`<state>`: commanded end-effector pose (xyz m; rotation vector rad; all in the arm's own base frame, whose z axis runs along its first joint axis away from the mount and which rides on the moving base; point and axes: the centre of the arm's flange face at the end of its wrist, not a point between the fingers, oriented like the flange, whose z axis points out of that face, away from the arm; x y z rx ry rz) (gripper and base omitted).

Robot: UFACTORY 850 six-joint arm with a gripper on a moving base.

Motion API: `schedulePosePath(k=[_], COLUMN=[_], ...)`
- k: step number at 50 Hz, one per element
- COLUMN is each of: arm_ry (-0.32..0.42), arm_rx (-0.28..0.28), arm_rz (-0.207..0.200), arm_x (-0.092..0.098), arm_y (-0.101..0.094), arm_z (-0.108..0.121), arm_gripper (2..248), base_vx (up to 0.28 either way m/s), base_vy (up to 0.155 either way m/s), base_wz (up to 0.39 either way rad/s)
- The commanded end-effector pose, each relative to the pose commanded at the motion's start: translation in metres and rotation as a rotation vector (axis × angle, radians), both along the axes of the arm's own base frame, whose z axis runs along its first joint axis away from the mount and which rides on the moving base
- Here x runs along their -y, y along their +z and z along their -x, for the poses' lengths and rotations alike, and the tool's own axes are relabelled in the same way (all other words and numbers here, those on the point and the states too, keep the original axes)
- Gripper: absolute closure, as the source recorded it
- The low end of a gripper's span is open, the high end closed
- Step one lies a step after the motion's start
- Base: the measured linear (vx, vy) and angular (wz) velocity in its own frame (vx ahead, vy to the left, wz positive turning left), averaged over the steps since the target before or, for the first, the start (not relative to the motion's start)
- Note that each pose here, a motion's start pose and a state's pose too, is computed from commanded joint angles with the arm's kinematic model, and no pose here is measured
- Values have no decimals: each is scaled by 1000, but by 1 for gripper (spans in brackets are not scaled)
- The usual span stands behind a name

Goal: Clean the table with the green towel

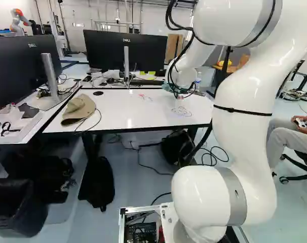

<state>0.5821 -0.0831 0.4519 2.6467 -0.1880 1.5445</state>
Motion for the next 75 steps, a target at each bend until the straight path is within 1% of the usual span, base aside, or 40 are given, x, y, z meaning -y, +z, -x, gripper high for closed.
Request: schedulePosePath(k=[16,41,70,75], arm_ry=[8,13,1,-2], arm_rx=[-14,-29,-35,-35], arm_rz=[-2,-4,-5,-5], arm_x=[-9,-19,-21,-20], arm_y=[2,4,4,4], arm_z=[32,83,142,149], arm_gripper=[195,195,195,195], base_vx=[0,0,0,0], base_vy=[0,0,0,0], base_wz=[0,0,0,0])
